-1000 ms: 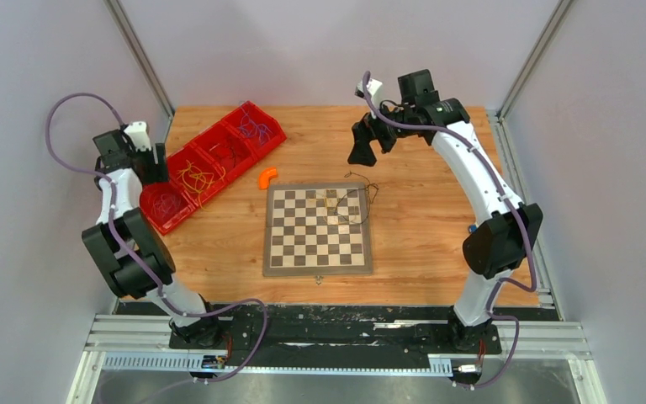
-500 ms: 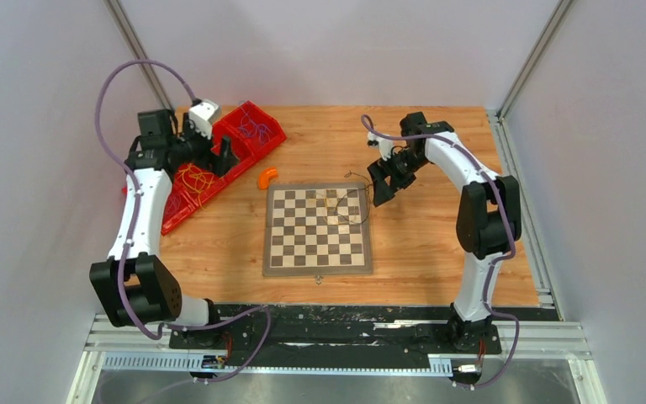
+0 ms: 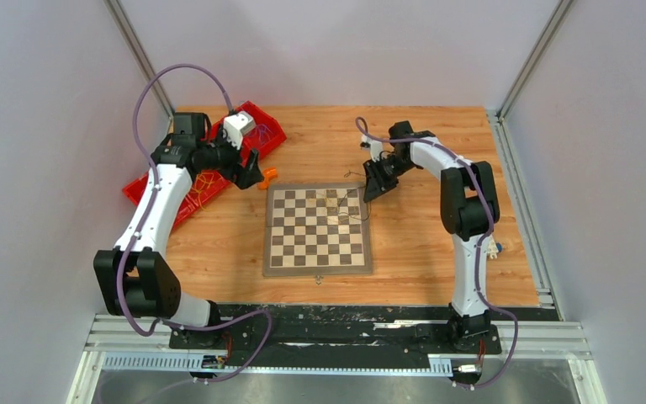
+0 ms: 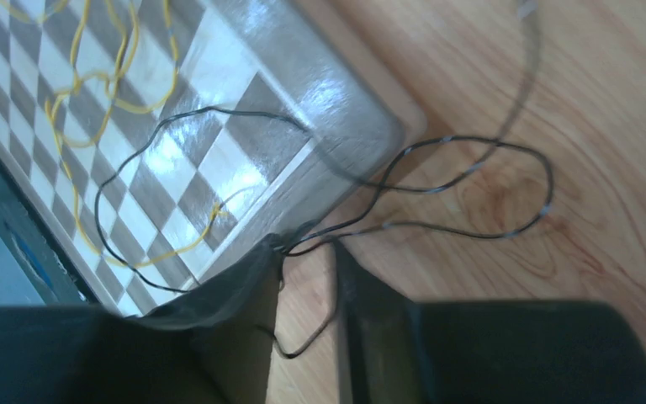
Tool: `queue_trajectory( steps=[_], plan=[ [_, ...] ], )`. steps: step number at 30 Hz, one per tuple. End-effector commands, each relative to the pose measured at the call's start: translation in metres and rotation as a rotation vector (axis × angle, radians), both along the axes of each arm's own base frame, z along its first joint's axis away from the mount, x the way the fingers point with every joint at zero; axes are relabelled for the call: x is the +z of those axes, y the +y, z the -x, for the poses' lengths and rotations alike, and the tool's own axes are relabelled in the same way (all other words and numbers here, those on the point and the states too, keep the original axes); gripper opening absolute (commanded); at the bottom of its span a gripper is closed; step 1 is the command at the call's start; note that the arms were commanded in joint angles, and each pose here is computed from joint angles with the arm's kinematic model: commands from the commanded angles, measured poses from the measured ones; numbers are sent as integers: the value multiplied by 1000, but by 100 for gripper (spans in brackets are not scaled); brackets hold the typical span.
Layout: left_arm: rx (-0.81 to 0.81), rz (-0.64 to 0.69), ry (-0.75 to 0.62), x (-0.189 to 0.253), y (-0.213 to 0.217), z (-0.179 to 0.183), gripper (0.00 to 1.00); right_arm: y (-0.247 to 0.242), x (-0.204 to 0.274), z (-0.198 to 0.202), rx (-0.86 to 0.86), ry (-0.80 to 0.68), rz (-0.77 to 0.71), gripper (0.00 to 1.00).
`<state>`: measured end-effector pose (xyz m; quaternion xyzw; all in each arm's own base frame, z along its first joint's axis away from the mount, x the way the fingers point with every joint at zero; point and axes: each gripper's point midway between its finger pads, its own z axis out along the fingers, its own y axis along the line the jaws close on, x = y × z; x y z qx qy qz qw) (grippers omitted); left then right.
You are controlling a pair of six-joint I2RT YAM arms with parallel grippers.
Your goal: Untangle the cables
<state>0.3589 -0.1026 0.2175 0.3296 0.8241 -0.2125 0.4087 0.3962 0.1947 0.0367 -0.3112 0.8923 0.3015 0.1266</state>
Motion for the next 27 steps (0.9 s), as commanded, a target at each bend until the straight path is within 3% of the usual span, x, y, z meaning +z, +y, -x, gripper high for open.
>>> queue_trajectory(
  steps=[1,2,7,13,15,21,27],
  plan=[
    [17,-52,-28,16,8,-6,100,21,38,-14,18,-47,-186,6],
    [16,-65,-37,17,10,-6,100,24,54,-13,30,-65,-227,1],
    [18,-75,-124,38,12,-11,100,37,188,2,122,-311,-413,0],
    [-84,71,-377,109,-15,-11,100,59,312,27,211,-539,-557,0],
    [-138,135,-459,142,-27,-8,100,67,339,31,221,-587,-592,0],
    [-306,306,-509,216,-62,5,100,86,396,35,244,-696,-685,0],
    [-530,391,-477,224,-116,39,100,105,440,40,250,-749,-780,0]
  ],
)
